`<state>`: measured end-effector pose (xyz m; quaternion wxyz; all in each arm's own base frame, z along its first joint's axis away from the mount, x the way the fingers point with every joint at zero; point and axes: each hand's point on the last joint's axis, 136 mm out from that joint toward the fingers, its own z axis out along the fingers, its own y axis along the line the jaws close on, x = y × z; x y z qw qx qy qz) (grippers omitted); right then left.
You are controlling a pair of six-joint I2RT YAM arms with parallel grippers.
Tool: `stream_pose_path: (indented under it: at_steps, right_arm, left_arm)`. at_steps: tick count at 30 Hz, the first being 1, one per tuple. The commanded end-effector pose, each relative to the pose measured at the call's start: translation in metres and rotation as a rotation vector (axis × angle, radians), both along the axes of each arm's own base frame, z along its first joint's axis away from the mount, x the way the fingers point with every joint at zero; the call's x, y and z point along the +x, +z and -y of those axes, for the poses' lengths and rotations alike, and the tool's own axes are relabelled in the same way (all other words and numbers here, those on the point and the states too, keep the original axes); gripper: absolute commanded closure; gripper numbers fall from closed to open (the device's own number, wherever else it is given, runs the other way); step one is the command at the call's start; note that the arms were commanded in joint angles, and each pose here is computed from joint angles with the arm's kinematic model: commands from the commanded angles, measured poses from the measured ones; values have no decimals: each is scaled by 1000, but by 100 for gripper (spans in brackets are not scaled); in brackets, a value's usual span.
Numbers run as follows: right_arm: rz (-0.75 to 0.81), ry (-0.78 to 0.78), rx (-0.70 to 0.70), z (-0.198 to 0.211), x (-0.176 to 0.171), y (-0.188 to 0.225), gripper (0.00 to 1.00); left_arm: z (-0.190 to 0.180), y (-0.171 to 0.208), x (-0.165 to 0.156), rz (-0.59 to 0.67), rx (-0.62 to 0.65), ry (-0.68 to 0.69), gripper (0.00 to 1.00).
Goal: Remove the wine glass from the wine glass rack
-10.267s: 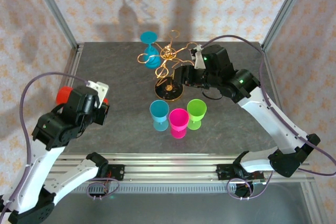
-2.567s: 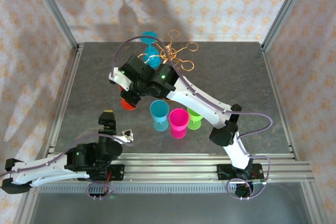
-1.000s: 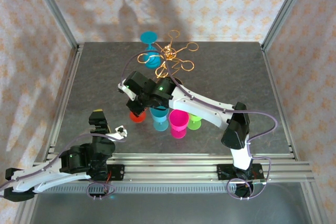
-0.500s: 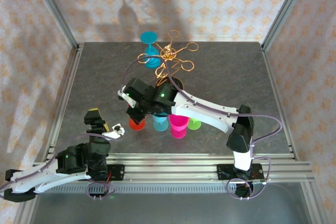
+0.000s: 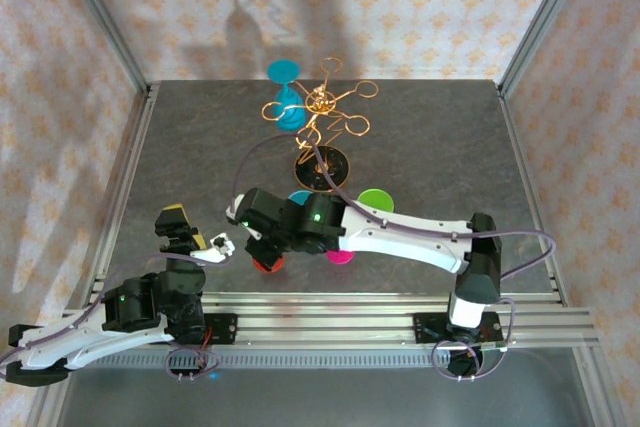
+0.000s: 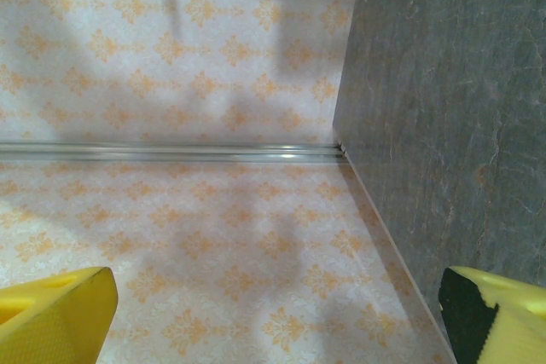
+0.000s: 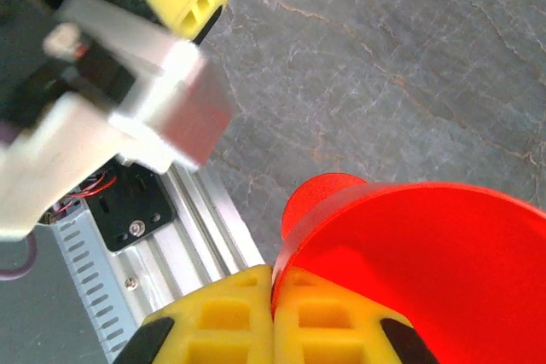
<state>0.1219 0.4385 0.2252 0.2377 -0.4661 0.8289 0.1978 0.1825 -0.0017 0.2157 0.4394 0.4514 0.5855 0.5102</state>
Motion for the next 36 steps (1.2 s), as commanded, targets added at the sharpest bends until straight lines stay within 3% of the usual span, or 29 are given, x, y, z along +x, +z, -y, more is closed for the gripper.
stream_pose_path:
  at_steps: [1, 8, 36]
  right_arm:
    - [48, -64, 16, 12, -4, 11, 100]
    - [15, -99, 15, 21, -17, -3, 100]
    - [25, -142, -71, 19, -10, -43, 100]
  left_arm:
    - [-8, 3, -2, 18, -6, 40, 1]
    - [-7, 3, -1, 20, -6, 39, 1]
    - [-5, -5, 0, 2, 19, 32, 1]
